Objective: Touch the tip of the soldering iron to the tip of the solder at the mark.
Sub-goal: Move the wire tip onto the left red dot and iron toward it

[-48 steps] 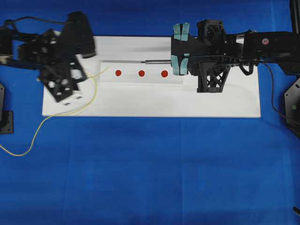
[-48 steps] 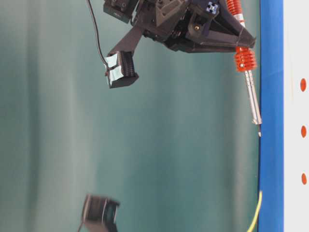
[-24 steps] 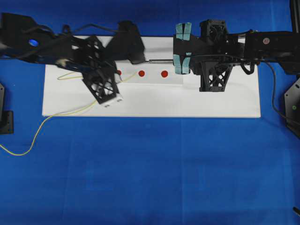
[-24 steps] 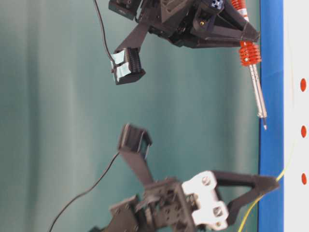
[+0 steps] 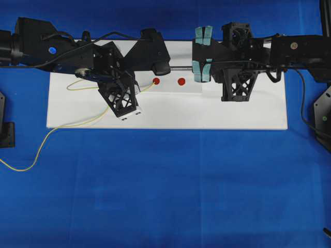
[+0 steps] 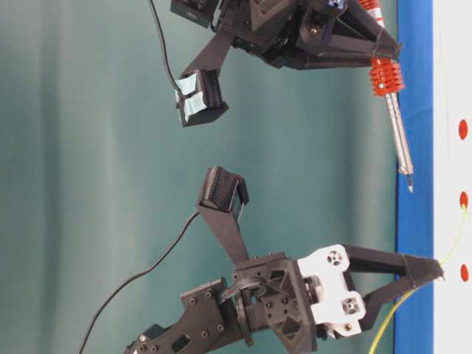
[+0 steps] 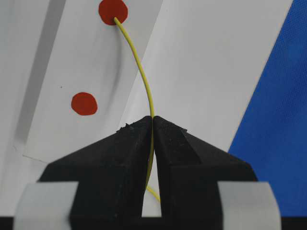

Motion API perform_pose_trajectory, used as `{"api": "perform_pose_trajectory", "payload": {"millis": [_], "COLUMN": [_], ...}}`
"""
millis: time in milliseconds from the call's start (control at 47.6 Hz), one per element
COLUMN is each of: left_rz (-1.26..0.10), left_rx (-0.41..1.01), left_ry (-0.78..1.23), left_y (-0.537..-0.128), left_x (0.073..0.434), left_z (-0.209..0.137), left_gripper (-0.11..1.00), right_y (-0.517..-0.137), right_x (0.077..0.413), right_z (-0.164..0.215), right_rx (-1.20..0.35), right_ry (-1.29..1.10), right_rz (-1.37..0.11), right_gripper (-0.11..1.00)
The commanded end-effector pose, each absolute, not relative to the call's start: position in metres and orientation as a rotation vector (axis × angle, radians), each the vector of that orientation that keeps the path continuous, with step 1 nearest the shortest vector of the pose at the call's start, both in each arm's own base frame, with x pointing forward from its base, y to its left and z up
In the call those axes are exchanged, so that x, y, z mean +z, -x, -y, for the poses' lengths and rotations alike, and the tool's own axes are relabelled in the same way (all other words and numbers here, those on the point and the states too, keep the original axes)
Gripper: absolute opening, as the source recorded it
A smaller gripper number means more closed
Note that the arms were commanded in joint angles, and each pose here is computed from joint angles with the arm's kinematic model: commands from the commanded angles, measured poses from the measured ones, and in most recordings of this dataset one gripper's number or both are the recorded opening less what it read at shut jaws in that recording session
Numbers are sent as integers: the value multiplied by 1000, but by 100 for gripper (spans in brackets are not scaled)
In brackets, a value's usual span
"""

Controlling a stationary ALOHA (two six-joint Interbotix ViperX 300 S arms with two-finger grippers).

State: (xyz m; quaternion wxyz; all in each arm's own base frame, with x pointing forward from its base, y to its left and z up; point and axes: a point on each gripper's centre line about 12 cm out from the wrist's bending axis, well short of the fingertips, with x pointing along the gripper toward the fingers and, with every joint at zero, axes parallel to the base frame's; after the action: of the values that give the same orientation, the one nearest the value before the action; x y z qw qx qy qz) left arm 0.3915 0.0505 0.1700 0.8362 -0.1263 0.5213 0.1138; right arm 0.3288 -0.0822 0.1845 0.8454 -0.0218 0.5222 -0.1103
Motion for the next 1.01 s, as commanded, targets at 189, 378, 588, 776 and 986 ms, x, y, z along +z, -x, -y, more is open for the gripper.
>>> {"api": "perform_pose_trajectory", "payload": {"millis": [189, 378, 588, 776, 986], "left_rz": [-1063, -1063, -1067, -1067, -1069], "left_rx": [235, 235, 238, 237, 237], "left_ry": [256, 256, 259, 257, 259], "left_y": [-398, -398, -396, -396, -396], "left_x": [184, 184, 182, 182, 182], "left_z": [-53, -53, -54, -54, -53], "left_gripper": [1, 1, 1, 1, 1], "right_y": [-330, -329, -332, -336, -341], "right_x": [199, 198, 193, 186, 175], "right_z": [84, 83, 76, 70, 70], "right_rx": [-241, -240, -218, -199, -194], "right_ry": [49, 44, 54, 59, 57], "right_rz": [-1056, -1059, -1070, -1080, -1107], "right_gripper": [7, 7, 7, 7, 7]}}
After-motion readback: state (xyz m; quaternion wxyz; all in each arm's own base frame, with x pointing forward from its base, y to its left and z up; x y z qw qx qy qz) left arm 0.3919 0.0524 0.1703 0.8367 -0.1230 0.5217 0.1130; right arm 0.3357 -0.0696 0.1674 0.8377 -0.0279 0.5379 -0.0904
